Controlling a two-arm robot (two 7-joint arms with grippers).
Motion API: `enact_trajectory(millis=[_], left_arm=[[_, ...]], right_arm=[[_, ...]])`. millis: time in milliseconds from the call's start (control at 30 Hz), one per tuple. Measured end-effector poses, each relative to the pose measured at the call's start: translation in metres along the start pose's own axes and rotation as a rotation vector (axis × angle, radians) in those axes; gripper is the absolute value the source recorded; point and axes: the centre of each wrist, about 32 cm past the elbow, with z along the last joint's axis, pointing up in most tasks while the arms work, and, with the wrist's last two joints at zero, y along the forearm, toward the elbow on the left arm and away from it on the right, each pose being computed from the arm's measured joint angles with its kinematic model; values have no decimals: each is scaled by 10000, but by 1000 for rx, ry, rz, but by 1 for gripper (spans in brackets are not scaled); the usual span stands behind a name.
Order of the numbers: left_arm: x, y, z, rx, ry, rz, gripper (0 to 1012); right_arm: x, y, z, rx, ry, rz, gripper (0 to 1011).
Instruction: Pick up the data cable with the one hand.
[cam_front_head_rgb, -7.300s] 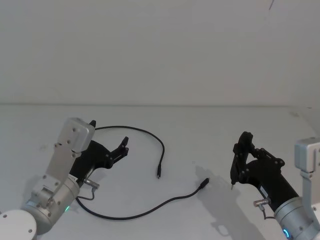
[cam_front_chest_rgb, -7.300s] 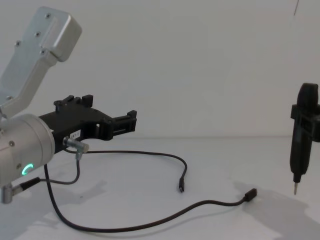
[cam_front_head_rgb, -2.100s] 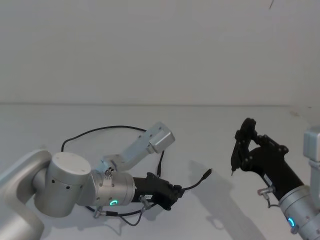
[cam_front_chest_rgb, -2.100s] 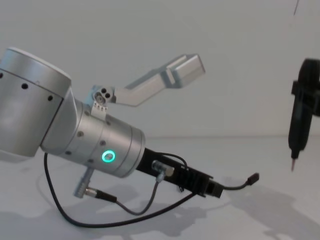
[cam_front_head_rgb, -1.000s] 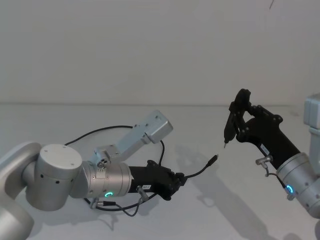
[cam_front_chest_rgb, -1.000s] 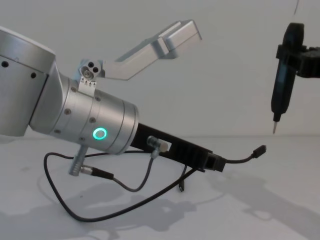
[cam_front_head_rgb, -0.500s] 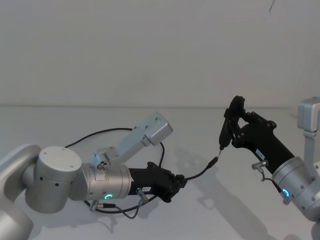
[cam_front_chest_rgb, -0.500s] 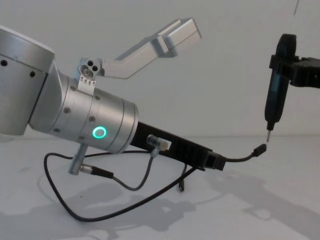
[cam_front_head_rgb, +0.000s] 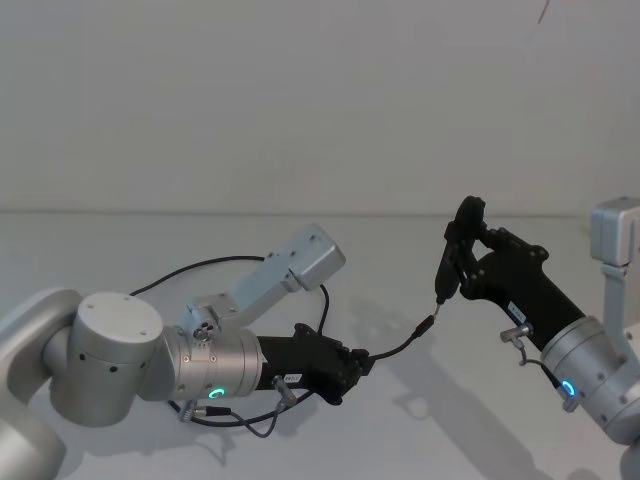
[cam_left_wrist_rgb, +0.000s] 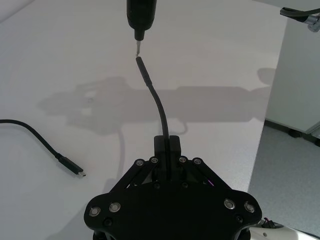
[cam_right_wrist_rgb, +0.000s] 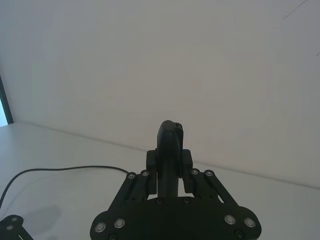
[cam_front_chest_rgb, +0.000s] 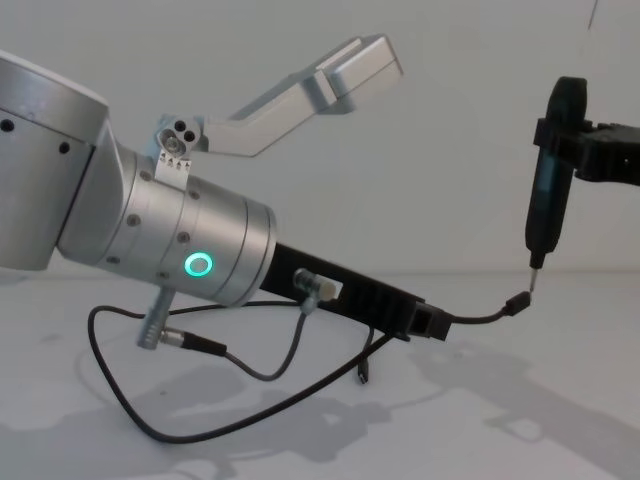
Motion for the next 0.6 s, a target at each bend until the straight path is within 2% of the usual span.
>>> enact_trajectory(millis=[600], left_arm=[[0, 0, 0, 0, 0, 0, 44]], right_arm=[[-4, 2, -12, -6, 1, 1, 279]])
